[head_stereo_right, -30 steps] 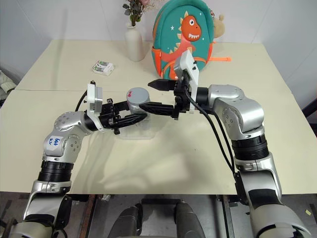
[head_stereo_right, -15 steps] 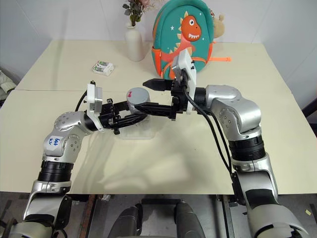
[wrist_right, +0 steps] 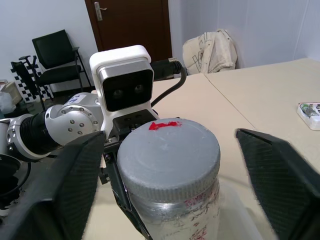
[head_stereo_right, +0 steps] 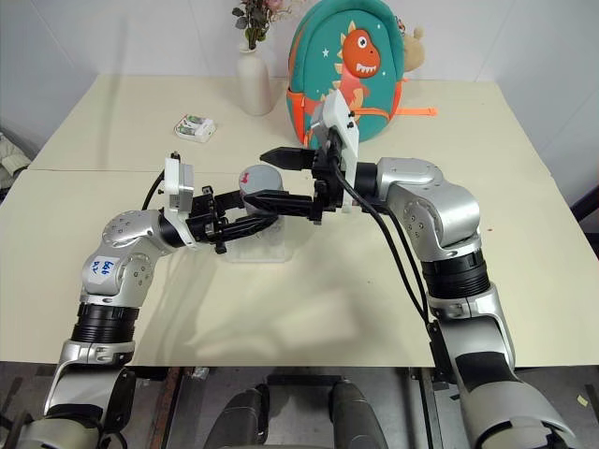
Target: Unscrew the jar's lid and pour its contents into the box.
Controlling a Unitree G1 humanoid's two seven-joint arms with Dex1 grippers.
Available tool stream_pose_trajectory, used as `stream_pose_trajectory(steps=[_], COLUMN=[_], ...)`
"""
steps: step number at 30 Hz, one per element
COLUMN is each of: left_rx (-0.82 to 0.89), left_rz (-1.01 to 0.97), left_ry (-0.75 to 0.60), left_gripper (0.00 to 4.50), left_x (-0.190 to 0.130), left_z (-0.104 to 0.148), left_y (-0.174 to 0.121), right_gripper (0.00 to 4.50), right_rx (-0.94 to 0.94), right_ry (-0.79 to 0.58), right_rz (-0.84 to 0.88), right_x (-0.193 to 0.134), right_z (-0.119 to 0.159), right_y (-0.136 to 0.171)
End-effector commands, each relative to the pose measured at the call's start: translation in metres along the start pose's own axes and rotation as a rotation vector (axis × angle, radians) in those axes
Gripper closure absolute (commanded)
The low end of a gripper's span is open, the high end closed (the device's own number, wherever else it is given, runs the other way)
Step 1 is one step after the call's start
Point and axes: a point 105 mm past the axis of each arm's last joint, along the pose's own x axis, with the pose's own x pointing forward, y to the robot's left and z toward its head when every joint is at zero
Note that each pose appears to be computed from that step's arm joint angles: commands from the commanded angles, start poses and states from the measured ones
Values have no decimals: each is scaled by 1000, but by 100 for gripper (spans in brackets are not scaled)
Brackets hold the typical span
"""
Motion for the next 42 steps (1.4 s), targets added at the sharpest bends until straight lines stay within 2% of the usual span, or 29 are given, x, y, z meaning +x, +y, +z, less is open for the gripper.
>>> stream_pose_trajectory(steps=[1,2,3,7,10,15,18,21,25,28,31,36,39,42], left_rx=[44,44,44,45,44,36,27,20,14,21,15,11,12,13], left_rz=[-3,-2,-2,1,2,-4,-5,-4,6,23,26,21,14,16], left_ry=[-26,-27,-27,-28,-26,-12,-8,-6,-11,-13,-16,-32,-38,-39], left_gripper=[241,241,241,241,241,241,241,241,241,241,241,241,241,241], left_x=[-1,-1,-1,-1,-2,-4,-5,-5,-8,-11,-12,-8,-6,-7], left_z=[12,12,12,12,12,9,9,9,11,14,15,18,21,23], left_y=[-2,-2,-2,-1,-2,-3,-4,-4,-4,-1,0,2,2,4], right_gripper=[157,190,197,197,197,197,197,197,197,197,197,197,197,197], right_rx=[-39,-38,-38,-42,-43,33,31,-10,-95,-98,-15,-3,27,40], right_ry=[-12,-11,-10,-16,-57,-247,-293,-286,-236,-133,-108,31,26,31], right_rz=[31,34,35,27,41,76,27,-79,-354,-563,-644,-797,-842,-785], right_x=[4,4,5,5,6,1,-9,-23,-60,-103,-130,-156,-163,-150], right_z=[8,8,7,9,20,63,74,70,43,-4,-44,-113,-127,-134], right_y=[6,6,6,5,8,15,8,-5,-38,-60,-64,-71,-74,-64])
